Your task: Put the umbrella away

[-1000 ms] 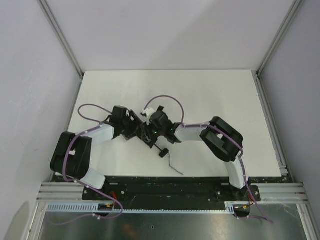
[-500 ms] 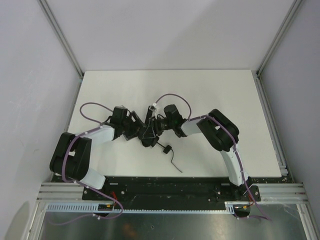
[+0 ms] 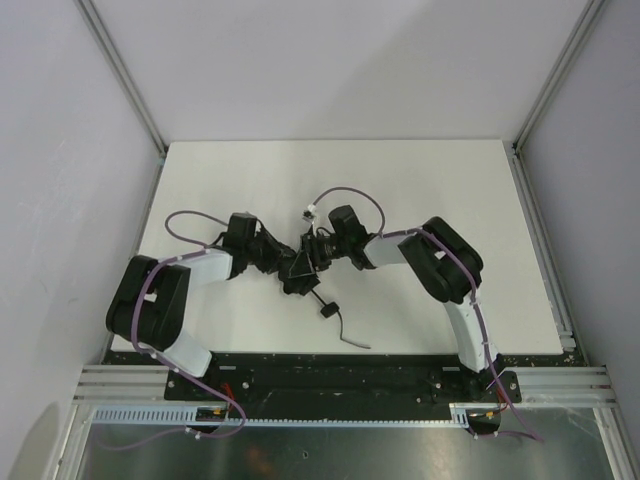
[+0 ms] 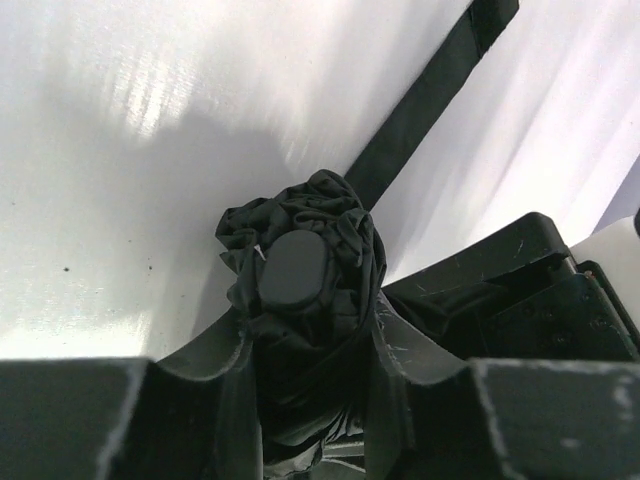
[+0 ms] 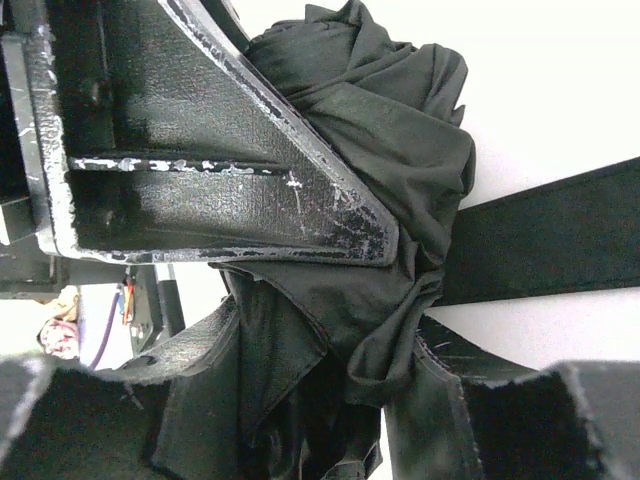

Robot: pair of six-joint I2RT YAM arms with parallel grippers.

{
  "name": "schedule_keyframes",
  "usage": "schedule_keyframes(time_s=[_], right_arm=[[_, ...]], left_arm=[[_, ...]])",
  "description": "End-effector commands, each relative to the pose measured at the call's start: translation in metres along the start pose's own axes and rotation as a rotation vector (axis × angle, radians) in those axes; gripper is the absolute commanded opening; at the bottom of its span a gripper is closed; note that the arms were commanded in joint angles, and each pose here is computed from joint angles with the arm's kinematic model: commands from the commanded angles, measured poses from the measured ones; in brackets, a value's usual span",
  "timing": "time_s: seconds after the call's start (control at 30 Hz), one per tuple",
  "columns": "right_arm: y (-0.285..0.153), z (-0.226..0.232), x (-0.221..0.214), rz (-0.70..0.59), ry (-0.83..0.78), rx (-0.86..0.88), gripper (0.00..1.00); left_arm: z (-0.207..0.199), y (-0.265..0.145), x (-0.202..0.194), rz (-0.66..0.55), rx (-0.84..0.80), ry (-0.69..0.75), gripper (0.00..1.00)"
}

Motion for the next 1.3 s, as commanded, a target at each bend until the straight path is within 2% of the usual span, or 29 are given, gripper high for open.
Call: schedule_keyframes(time_s=[0.0, 0.13, 0.2, 0.27, 0.4, 0.6, 0.73, 0.8, 0.83, 0.93, 1.03, 1.07, 1.2, 1.23, 1.27], right_arm=[[-0.012, -0.022, -0.029, 0.126, 0.012, -0.223, 0.16], [-0.024, -0.011, -0.001, 0.098, -0.095, -0.414, 0.54], [-0.030, 0.001, 0.011, 0.072, -0.173, -0.506, 0.70], [-0.033, 0.013, 0.020, 0.047, -0.255, -0.579, 0.82], [-0.028, 0.033, 0.023, 0.031, -0.397, -0.656, 0.89], [-0.003, 0.034, 0.005, 0.049, -0.503, -0.736, 0.88], [0.013, 0.026, -0.009, 0.062, -0.552, -0.850, 0.81], [0.012, 0.015, -0.016, 0.071, -0.578, -0.961, 0.73], [0.009, 0.009, -0.020, 0.081, -0.582, -1.011, 0.67], [0.007, -0.012, -0.036, 0.132, -0.546, -1.048, 0.37], [0.010, -0.025, -0.054, 0.190, -0.478, -0.955, 0.09], [0.011, -0.028, -0.060, 0.205, -0.442, -0.897, 0.04], [0.016, -0.027, -0.077, 0.229, -0.304, -0.597, 0.00], [0.015, -0.025, -0.079, 0.228, -0.273, -0.525, 0.00], [0.014, -0.023, -0.079, 0.221, -0.243, -0.460, 0.00]], left_arm=[[0.073, 0.004, -0.033, 0.123, 0.260, 0.076, 0.01], [0.076, 0.003, -0.039, 0.144, 0.265, 0.046, 0.00], [0.076, 0.002, -0.041, 0.147, 0.266, 0.030, 0.00], [0.077, 0.001, -0.043, 0.156, 0.266, 0.017, 0.00], [0.077, -0.001, -0.046, 0.175, 0.269, -0.011, 0.00], [0.078, -0.002, -0.049, 0.189, 0.288, -0.047, 0.00], [0.078, -0.003, -0.050, 0.194, 0.297, -0.064, 0.00], [0.078, -0.003, -0.050, 0.199, 0.301, -0.069, 0.00], [0.078, -0.004, -0.051, 0.200, 0.303, -0.071, 0.00], [0.078, -0.004, -0.052, 0.205, 0.302, -0.075, 0.00], [0.075, -0.004, -0.051, 0.207, 0.293, -0.060, 0.00], [0.072, -0.004, -0.050, 0.205, 0.286, -0.050, 0.00], [0.059, -0.007, -0.041, 0.173, 0.237, 0.022, 0.00], [0.055, -0.008, -0.039, 0.160, 0.223, 0.044, 0.02], [0.051, -0.011, -0.036, 0.143, 0.208, 0.062, 0.08]])
Point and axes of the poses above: each gripper's point midway between its finger pads, its own y axis out along the fingers, its own z axis along the line the jaws close on, x = y × z, the point moved 5 cm from there along -y, back along the fingers, and after that the axes turned 4 degrees about -y, right-handed, at the moved point
